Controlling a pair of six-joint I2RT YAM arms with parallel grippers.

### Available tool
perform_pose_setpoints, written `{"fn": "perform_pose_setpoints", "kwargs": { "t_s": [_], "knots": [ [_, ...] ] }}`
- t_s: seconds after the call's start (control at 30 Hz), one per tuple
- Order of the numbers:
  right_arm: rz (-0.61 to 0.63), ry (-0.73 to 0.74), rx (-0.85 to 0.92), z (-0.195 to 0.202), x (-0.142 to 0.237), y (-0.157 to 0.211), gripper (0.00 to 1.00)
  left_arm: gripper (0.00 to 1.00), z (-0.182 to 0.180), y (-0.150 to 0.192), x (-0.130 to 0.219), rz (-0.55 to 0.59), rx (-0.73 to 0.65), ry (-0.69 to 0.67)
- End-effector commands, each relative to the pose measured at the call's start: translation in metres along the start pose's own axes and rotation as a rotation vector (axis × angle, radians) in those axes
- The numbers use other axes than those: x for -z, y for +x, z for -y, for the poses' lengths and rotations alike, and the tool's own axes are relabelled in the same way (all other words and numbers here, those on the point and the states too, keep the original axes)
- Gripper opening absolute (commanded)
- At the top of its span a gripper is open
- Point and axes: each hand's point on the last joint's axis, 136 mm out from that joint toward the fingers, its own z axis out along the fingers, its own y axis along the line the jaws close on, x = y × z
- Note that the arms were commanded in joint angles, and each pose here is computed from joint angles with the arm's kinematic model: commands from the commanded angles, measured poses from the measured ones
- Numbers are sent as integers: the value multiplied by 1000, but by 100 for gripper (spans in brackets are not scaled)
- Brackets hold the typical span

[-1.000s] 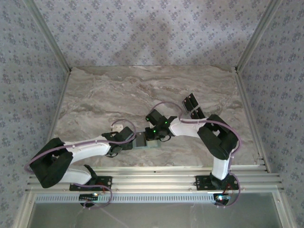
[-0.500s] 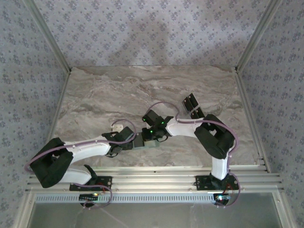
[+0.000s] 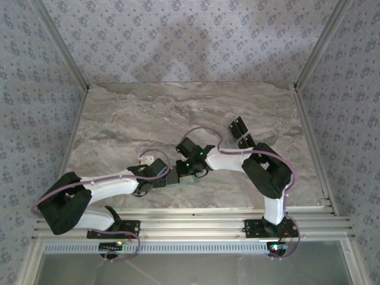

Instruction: Put the credit cards into the card holder

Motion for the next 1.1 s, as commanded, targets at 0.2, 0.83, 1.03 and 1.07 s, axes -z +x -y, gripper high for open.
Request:
{"fn": "perform_pose_setpoints", "kwargs": {
  "t_s": [0.2,0.83,1.03,1.07],
  "knots": [
    [6,0,-7,12,18,12,25,100,13,-2,1,-7,-15,51],
    [78,-8,-32,23,54,2,32,100,17,-37,39,60,41,183],
    [143,54,-48,40,85,2,44,100,55,-48,54,64,90,456],
    [154,66,-52,44,90,3,46,100,60,-49,55,64,90,484]
  ]
}}
